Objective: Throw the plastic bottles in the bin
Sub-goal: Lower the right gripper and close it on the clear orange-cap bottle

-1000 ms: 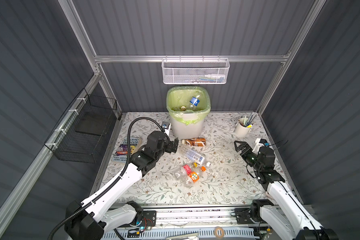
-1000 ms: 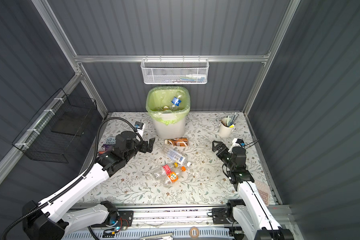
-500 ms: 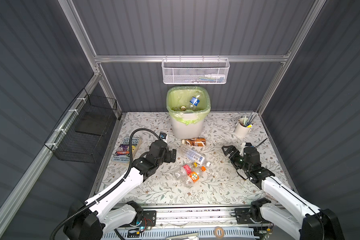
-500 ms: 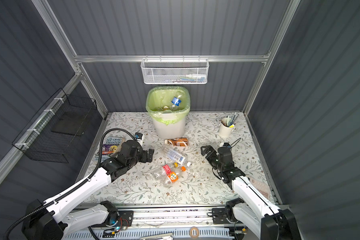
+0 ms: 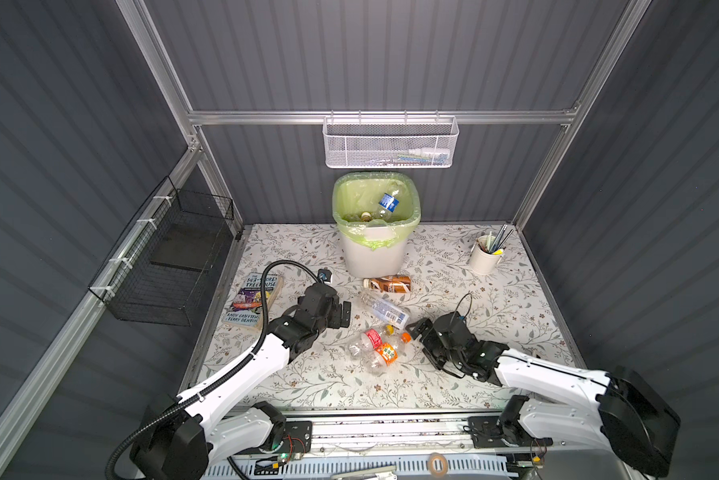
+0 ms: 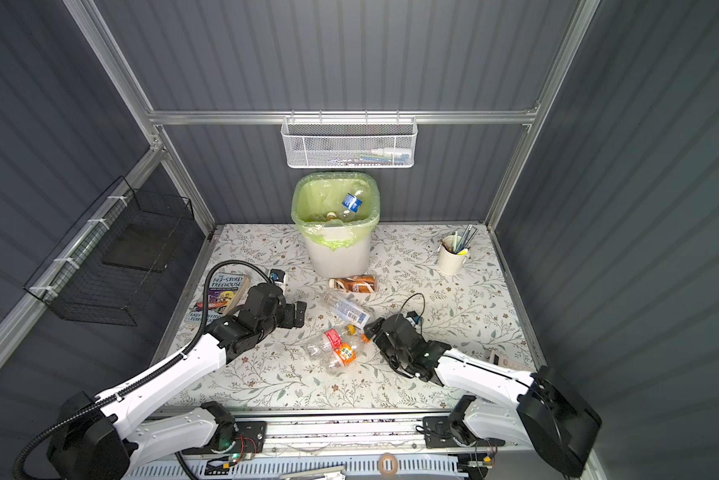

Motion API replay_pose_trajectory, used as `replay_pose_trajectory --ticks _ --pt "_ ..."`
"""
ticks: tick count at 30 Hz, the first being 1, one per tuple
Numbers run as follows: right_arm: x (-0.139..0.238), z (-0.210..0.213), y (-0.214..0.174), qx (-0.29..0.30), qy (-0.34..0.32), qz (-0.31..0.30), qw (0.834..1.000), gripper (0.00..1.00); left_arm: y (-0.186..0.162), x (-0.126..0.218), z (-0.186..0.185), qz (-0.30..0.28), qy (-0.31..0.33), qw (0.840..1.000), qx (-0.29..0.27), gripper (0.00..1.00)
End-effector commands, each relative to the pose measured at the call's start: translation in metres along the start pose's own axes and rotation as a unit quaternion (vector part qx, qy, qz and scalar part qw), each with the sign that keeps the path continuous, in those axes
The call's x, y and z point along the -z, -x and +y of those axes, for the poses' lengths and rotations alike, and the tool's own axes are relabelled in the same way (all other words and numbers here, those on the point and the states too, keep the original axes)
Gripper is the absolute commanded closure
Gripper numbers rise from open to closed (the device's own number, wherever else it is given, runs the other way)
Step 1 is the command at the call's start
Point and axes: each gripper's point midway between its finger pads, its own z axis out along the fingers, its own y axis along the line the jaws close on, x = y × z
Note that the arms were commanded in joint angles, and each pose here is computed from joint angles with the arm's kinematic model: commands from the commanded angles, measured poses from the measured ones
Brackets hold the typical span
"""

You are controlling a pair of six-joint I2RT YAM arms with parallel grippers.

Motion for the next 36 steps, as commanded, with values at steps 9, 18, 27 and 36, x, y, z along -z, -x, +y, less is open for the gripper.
replay_pose_trajectory --ticks 9,18,27,36 --pt "-0.029 0.027 -0.07 -0.024 0.002 0.062 0.998 0.14 -0.007 -0.001 -0.004 -0.004 -0.019 1.0 0.016 0.0" --pt "-0.042 0.005 -0.073 -0.033 -0.039 0.058 0.997 0.31 -0.004 0.004 0.0 -0.014 -0.011 1.0 0.018 0.0" --pt "-0.034 -0.025 -0.045 -0.02 -0.069 0.001 0.997 0.49 -0.005 0.002 0.0 -0.009 -0.008 1.0 0.016 0.0" --pt "0.003 -0.01 0.004 0.066 -0.048 -0.104 0.991 0.5 -0.008 0.004 0.007 -0.011 0.007 1.0 0.017 0.0"
